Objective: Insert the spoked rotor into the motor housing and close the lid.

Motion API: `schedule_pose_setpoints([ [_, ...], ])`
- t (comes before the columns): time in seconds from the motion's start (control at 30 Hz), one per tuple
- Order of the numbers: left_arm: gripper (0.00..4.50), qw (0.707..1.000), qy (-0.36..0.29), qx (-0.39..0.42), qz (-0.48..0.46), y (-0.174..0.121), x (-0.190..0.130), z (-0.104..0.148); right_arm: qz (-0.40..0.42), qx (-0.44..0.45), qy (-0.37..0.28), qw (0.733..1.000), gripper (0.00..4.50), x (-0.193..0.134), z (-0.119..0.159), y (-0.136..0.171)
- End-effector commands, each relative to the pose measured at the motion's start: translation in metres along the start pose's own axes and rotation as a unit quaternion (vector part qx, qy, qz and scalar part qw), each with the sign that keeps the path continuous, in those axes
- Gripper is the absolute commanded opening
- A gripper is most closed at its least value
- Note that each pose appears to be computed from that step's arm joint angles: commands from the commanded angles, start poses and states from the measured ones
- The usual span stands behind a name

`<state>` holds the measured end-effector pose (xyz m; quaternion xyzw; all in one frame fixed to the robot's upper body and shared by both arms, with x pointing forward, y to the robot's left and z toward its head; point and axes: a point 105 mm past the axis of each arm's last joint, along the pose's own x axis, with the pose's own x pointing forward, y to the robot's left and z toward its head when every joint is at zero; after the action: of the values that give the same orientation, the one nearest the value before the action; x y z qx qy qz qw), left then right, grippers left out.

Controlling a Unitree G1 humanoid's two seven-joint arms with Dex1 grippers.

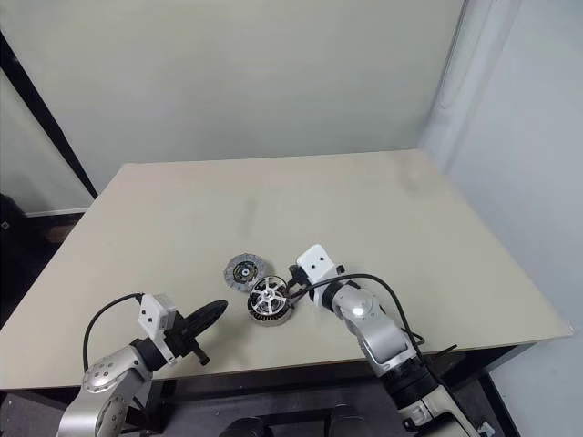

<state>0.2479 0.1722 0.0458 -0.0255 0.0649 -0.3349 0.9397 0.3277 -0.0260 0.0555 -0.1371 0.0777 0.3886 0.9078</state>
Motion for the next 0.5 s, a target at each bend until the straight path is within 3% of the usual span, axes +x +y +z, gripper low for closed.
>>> schedule_pose_setpoints([
  [0.03, 0.0, 1.0, -0.014, 0.016, -0.002, 0.0, 0.0, 0.01, 0.009, -0.032, -0.026, 0.999, 0.01, 0.006, 0.012, 0.003],
  [0.5, 0.0, 1.0, -0.013, 0.015, -0.003, -0.003, 0.0, 0.009, 0.044, -0.025, -0.036, 0.998, 0.01, 0.011, 0.014, 0.028],
])
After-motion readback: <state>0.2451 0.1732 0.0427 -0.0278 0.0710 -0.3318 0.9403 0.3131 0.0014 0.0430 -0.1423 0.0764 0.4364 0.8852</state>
